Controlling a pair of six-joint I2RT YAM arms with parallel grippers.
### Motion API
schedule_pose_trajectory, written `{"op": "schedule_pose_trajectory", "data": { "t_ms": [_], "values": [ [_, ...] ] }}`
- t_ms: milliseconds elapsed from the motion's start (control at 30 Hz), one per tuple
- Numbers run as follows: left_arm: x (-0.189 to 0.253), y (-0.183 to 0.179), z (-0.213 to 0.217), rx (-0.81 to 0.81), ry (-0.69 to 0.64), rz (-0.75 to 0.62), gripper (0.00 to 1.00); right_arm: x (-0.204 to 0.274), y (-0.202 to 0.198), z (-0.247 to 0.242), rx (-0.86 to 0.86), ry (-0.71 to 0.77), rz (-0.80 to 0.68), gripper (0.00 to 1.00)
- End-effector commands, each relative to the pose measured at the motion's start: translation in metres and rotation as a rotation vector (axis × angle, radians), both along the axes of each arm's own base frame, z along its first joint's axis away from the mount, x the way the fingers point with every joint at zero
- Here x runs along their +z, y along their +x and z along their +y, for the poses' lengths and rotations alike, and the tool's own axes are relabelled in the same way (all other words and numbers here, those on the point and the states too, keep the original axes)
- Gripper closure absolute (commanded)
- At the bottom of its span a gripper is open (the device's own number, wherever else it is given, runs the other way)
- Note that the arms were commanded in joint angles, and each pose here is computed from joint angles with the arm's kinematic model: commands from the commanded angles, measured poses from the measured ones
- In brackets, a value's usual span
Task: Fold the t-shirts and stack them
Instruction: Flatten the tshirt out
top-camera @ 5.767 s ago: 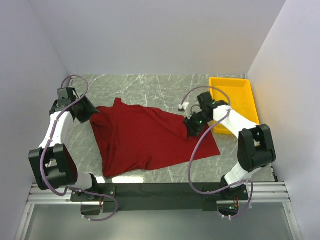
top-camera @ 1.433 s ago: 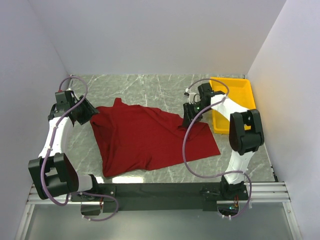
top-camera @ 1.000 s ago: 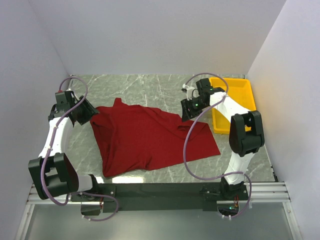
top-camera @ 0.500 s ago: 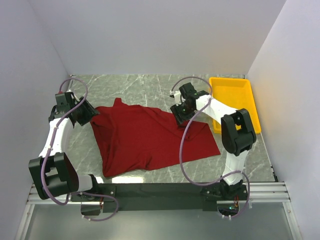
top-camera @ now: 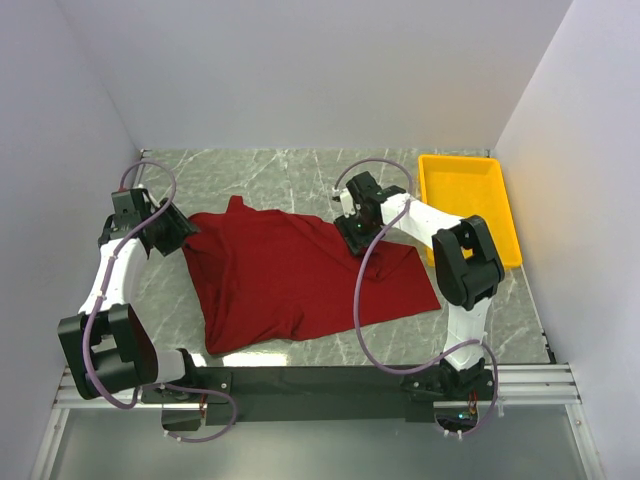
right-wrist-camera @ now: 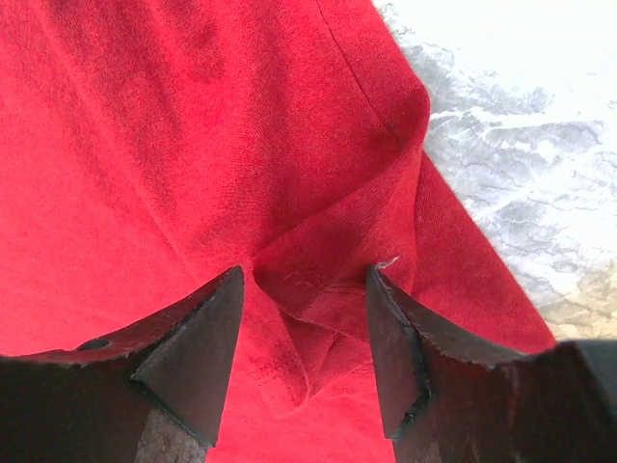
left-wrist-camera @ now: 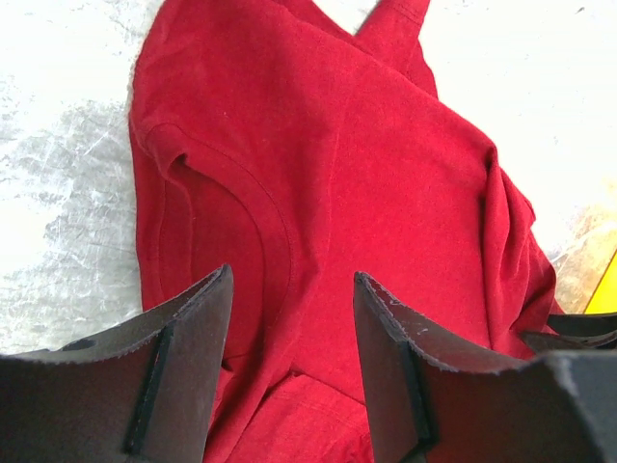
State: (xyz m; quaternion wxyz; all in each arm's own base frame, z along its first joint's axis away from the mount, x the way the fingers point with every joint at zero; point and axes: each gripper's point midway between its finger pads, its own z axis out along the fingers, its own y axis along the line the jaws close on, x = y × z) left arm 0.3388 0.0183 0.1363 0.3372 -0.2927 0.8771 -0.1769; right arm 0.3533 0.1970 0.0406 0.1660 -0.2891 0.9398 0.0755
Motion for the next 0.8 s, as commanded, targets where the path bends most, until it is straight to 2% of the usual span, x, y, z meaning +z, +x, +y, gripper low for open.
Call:
{"op": "schedule_pose_trajectory", "data": {
  "t_ms": [0, 267, 467, 600, 767],
  "values": [
    [0.018, 0.007, -0.001, -0.007, -0.005, -0.076, 0.41, 0.019, 0.011, 0.011, -0.016, 0.029, -0.061, 0.4],
    [0.018, 0.006, 0.0, -0.003, -0.007, -0.079, 0.41, 0.0, 0.015, 0.01, -0.063, -0.049, -0.052, 0.41],
    [0.015, 0.004, 0.001, -0.001, -0.013, -0.074, 0.42, -0.004, 0.019, 0.007, -0.082, -0.089, -0.073, 0.46],
    [0.015, 0.004, 0.001, -0.001, -0.014, -0.076, 0.42, 0.002, 0.021, 0.003, -0.087, -0.101, -0.101, 0.61],
    [0.015, 0.004, 0.0, -0.005, -0.016, -0.076, 0.42, 0.03, 0.027, 0.0, -0.073, -0.085, -0.18, 0.72]
  ]
}}
